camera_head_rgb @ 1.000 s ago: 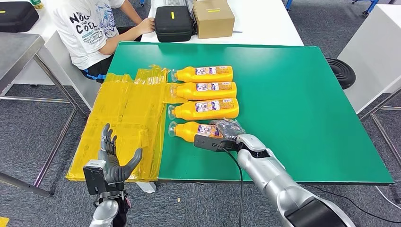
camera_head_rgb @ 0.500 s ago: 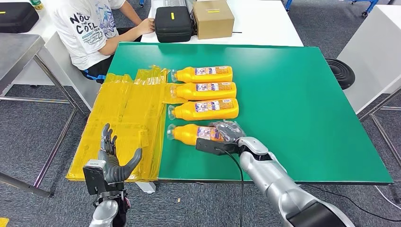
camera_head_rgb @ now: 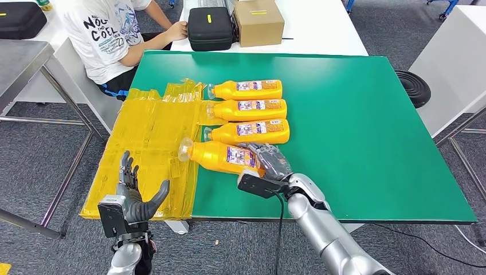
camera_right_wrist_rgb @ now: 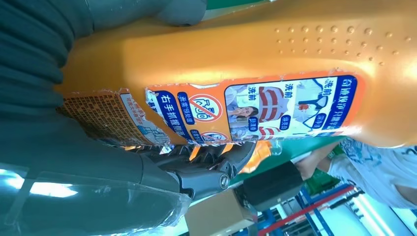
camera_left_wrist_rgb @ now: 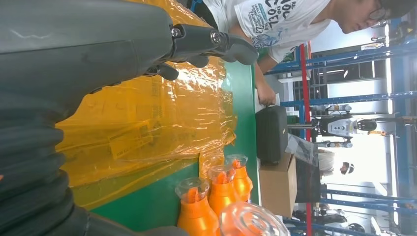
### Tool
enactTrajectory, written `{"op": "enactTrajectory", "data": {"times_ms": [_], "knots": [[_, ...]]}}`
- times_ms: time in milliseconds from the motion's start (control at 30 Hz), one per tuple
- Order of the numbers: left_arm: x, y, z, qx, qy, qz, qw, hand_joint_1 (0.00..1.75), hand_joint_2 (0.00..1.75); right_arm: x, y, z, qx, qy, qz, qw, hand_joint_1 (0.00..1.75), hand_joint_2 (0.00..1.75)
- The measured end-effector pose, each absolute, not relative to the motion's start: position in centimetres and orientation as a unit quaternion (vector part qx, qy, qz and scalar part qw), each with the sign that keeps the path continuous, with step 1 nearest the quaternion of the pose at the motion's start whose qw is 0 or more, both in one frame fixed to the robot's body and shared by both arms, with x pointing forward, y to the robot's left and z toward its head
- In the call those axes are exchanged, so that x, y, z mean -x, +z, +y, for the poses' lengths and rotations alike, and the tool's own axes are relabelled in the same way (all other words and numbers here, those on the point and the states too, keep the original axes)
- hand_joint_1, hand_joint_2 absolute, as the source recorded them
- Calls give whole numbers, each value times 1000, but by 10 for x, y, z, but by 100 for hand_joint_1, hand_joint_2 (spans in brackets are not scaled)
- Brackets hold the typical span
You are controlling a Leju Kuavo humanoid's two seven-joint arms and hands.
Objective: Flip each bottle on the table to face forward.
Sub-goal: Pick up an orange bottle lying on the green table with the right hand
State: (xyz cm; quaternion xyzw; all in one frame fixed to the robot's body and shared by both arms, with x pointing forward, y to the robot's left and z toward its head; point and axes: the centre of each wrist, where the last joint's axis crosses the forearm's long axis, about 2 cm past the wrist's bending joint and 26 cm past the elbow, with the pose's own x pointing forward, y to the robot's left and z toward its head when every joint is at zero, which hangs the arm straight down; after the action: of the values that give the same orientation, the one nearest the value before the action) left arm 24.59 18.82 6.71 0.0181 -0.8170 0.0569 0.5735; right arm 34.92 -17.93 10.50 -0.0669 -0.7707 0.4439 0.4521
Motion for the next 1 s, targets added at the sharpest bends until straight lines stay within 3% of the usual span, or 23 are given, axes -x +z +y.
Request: {"op": "enactTrajectory", "data": {"times_ms": [167,400,600,1000], "knots": [[-248,68,190,2,75,-814,575,0,175,-340,112,-173,53,352,-833,425,175,175],[-263,79,188,135,103,-802,573,0,175,-326,116,-165,78,243,-872,418,175,175],[-280,86,177,250,74,-778,571,0,175,-319,111,-151,28,229,-875,425,175,175],[-294,89,153,337,-4,-751,568,0,175,-308,98,-120,-55,234,-857,455,175,175]]}}
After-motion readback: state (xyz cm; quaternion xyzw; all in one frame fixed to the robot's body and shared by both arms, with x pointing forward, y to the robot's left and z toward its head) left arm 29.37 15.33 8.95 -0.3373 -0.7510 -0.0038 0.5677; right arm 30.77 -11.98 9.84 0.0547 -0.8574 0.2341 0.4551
